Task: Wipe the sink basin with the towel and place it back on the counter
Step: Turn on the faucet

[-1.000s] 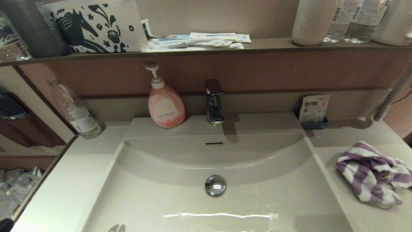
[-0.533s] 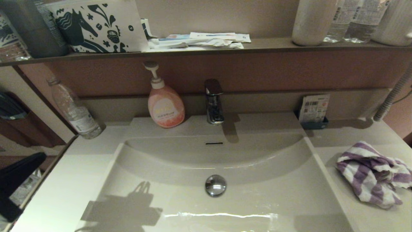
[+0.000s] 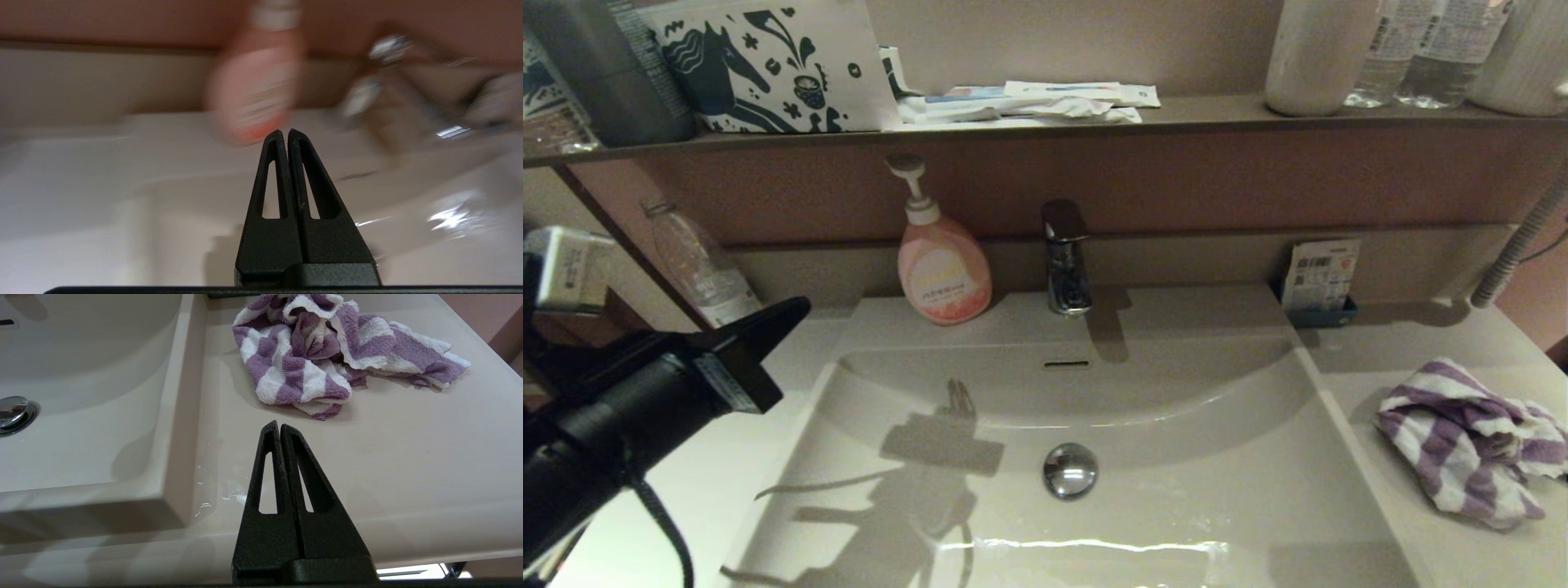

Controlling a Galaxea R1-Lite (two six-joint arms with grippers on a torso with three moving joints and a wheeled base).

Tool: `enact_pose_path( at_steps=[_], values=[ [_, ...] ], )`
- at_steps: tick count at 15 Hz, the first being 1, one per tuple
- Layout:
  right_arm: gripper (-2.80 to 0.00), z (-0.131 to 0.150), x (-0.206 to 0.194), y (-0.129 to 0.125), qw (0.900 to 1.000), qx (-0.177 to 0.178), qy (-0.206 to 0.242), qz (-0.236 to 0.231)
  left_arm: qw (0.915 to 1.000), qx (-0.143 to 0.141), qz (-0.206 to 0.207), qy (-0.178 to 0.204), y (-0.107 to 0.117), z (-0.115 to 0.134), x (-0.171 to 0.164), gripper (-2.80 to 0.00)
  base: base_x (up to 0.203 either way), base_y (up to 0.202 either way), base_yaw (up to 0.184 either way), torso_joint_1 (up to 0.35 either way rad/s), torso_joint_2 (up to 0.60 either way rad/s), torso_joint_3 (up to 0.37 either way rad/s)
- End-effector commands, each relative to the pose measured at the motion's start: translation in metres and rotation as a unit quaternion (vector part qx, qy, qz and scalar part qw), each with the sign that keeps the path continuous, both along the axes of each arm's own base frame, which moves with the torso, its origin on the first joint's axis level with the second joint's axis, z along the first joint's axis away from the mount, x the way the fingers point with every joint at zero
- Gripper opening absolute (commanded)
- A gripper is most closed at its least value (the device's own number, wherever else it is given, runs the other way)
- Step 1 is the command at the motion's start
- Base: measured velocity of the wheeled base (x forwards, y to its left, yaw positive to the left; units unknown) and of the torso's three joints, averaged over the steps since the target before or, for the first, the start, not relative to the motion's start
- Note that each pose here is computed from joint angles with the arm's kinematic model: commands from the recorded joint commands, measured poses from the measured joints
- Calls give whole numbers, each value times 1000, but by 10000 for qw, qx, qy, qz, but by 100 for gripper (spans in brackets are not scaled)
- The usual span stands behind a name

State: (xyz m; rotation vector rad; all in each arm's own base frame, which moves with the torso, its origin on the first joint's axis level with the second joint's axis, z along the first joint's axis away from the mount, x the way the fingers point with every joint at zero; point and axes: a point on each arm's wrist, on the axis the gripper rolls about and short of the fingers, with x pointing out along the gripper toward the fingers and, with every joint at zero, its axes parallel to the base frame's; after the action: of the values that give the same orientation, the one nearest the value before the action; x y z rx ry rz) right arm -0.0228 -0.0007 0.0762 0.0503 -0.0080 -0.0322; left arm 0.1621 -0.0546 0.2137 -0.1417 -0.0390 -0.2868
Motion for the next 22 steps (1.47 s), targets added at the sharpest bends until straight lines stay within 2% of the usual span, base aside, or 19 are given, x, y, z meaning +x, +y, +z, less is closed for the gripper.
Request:
enact_pose_path(
  at_steps=[1, 3, 5, 8, 11, 14, 17, 22],
  values=[
    [-280, 0, 0, 0, 10000, 2, -2, 1, 9991, -160, -299, 247, -40, -11, 22, -280, 0, 0, 0, 0, 0, 0],
    [-280, 0, 0, 0, 10000, 2, -2, 1, 9983, -426, -391, 100, -65, -4, 33, -280, 0, 0, 0, 0, 0, 0],
    [-280, 0, 0, 0, 10000, 2, -2, 1, 9972, -527, -539, -2, -83, 3, 43, -280, 0, 0, 0, 0, 0, 0],
    [-280, 0, 0, 0, 10000, 2, -2, 1, 9967, -455, -663, 119, -101, -5, 55, -280, 0, 0, 0, 0, 0, 0],
    [-280, 0, 0, 0, 10000, 2, -2, 1, 9962, -441, -745, 76, -115, -6, 63, -280, 0, 0, 0, 0, 0, 0],
    [-280, 0, 0, 0, 10000, 2, -2, 1, 9967, -260, -753, 168, -135, -16, 70, -280, 0, 0, 0, 0, 0, 0],
    [-280, 0, 0, 0, 10000, 2, -2, 1, 9961, -281, -823, 121, -156, -16, 78, -280, 0, 0, 0, 0, 0, 0],
    [-280, 0, 0, 0, 10000, 2, -2, 1, 9953, -231, -942, -4, -177, -14, 87, -280, 0, 0, 0, 0, 0, 0]
  ],
)
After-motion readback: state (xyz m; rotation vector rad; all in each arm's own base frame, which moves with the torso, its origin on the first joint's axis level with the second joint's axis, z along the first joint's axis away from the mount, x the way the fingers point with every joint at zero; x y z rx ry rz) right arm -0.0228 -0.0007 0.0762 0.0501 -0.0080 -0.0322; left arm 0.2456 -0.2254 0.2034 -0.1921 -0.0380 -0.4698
